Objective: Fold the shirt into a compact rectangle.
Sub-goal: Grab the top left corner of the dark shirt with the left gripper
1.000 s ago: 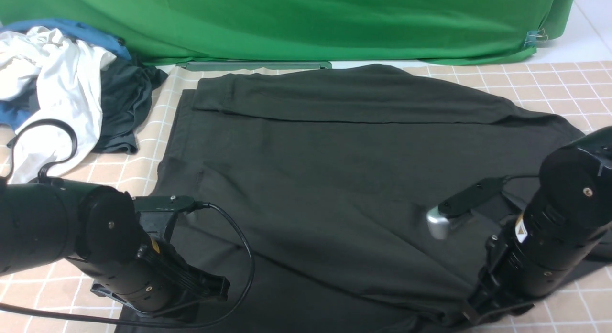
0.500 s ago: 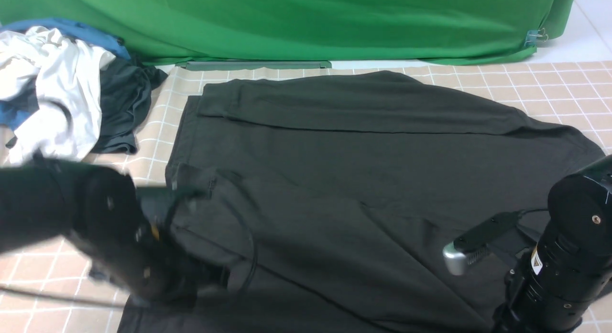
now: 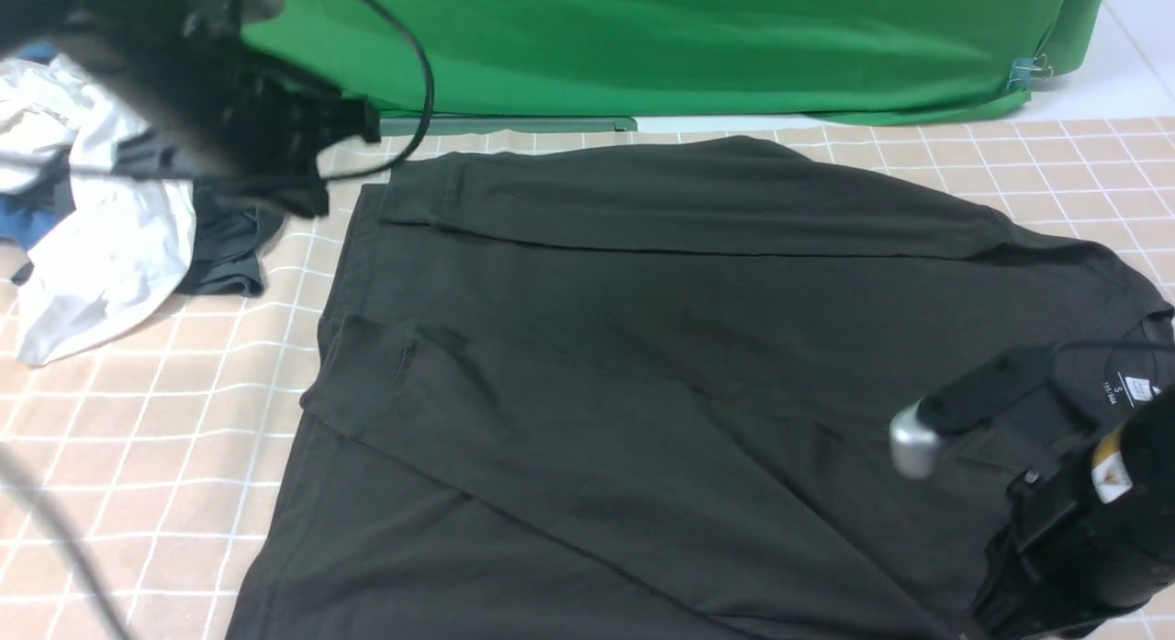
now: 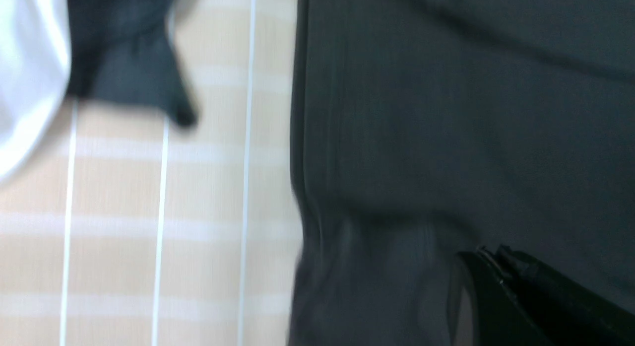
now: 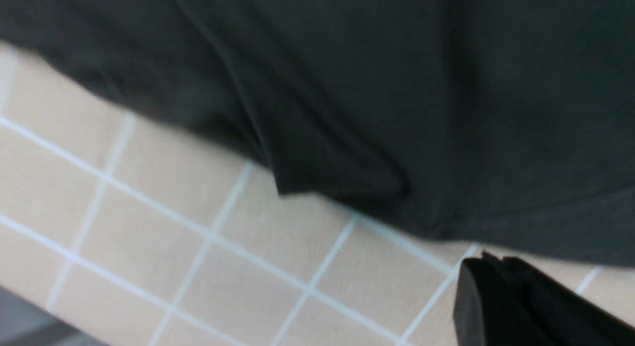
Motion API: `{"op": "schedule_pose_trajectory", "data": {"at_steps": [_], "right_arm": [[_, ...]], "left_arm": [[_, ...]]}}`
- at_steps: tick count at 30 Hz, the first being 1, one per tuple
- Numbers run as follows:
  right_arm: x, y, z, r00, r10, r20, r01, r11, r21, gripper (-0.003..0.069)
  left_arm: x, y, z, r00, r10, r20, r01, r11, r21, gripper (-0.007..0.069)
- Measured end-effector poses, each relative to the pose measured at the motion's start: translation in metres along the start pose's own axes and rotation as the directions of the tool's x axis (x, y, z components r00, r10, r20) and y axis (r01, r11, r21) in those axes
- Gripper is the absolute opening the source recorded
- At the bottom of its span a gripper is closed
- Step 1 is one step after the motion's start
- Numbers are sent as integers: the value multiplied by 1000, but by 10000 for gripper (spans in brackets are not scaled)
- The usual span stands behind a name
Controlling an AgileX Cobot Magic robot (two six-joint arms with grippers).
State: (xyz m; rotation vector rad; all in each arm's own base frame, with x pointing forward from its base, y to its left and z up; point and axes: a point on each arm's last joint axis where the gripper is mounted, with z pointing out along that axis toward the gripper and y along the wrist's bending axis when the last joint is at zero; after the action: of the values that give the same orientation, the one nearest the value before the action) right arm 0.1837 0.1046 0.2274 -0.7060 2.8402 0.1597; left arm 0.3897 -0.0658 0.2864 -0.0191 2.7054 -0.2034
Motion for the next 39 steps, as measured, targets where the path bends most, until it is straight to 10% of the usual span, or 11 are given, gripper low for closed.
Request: {"op": "schedule_pose_trajectory", "data": {"at_steps": [20,26,34,39], "right_arm": [[2,2,-11,998,13,63,-12,1000,-18,36],[2,2,-11,998,13,63,-12,1000,-18,36],[2,2,-11,998,14,61,-13,1000,-19,36],[2,2,-11,998,15,61,-14,1000,-20,36]], "left_arm": [[-75,10,174,995,80,59,-75,994,-81,473],[-74,10,180,995,77,57,-73,995,-69,416],[-73,7,182,995,90,40,-88,995,-47,71],[-73,5,162,994,108,2,-108,993,-47,38]]}}
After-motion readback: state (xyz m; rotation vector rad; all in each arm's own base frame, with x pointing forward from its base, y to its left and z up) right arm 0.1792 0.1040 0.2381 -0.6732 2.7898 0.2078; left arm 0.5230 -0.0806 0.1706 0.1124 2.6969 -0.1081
